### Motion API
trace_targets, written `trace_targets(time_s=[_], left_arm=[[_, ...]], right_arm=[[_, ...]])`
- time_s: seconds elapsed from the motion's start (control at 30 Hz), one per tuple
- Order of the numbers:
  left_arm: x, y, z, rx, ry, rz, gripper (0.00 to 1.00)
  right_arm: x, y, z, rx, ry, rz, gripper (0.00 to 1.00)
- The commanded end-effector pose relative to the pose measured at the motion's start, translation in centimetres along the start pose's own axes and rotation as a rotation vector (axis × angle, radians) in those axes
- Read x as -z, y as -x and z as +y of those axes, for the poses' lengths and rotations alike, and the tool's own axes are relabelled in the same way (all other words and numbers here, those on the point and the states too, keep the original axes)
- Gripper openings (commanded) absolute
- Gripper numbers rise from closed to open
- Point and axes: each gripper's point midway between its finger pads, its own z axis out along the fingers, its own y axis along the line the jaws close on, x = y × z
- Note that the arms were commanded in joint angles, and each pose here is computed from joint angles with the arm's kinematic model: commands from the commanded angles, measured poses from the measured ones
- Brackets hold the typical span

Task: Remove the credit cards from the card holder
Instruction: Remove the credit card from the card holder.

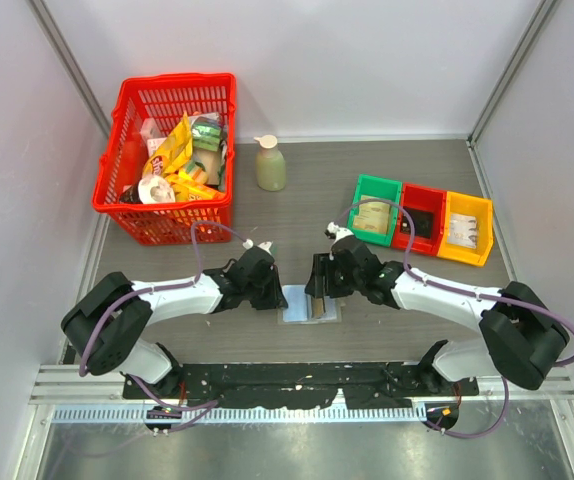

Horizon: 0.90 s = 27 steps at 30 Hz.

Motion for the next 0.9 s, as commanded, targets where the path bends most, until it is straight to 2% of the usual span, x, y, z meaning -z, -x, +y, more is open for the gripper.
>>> trace_targets(time_s=[0.0,0.13,0.2,0.3,0.5,0.6,0.63,0.7,0.87], left_arm=[[0.0,-0.1,-0.3,0.008,-0.015,-0.009,0.09],[0.0,-0.1,-0.2,0.01,-0.015,-0.008,0.1],[0.0,0.0,-0.3,0.011,-0.019,-0.011,0.09],[0.0,-0.1,-0.3,0.01,-0.019,-0.008,0.1],[0.0,-0.3,-0.2,0.018,-0.016,-0.007,0.1],[0.0,-0.2,-0.2,0.019,-0.018,-0.008,0.09],[0.0,-0.2,-0.2,0.019,-0.018,-0.008,0.1],[0.0,-0.3,-0.2,0.02,-0.016,-0.007,0.1],[0.1,-0.2,-0.3,0.021,-0.02,-0.008,0.09]], right_arm=[[0.7,1.5,3.0,-0.013,0.123,-0.064,0.57],[0.8,1.4,2.3,-0.022,0.099,-0.08,0.56],[0.7,1.3,2.0,-0.029,0.09,-0.085,0.49],[0.8,0.7,1.6,-0.042,0.088,-0.085,0.49],[1.9,2.2,3.0,-0.06,0.185,-0.173,0.47],[2.1,2.1,2.5,-0.088,0.202,-0.193,0.41],[2.4,2.5,3.0,-0.091,0.235,-0.209,0.35],[2.5,2.4,2.8,-0.113,0.256,-0.214,0.29],[1.7,1.4,2.0,-0.122,0.241,-0.182,0.22]])
